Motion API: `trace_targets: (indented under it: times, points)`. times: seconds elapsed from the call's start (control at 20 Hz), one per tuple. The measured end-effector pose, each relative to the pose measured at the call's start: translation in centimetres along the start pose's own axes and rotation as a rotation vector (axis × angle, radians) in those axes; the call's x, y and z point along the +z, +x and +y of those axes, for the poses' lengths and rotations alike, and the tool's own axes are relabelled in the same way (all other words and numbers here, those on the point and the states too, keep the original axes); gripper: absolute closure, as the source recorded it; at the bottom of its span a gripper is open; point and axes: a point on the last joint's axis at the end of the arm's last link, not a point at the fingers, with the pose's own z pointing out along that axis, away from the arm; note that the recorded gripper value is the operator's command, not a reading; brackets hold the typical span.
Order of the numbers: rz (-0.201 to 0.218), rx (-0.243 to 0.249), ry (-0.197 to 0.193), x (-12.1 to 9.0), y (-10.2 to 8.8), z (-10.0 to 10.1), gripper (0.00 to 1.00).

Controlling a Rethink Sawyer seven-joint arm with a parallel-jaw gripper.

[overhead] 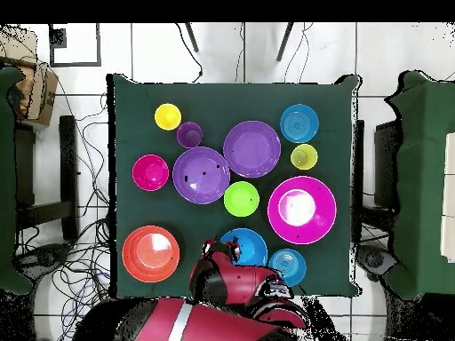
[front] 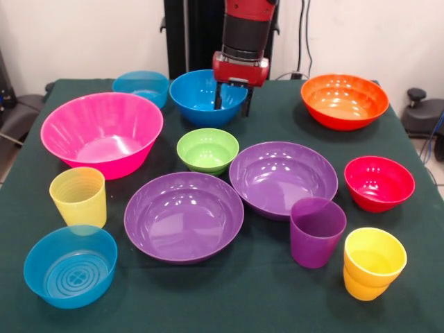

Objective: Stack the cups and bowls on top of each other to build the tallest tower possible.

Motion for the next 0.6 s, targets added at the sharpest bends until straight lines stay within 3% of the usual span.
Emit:
trace_targets:
  times: [0.1, 0.6]
  points:
    - [0.016, -0.002, -0.006, 0.09, 0.25, 0.31, 0.0]
    - [0.016, -0.006, -0.02, 0.17, 0.15, 0.99, 0.0]
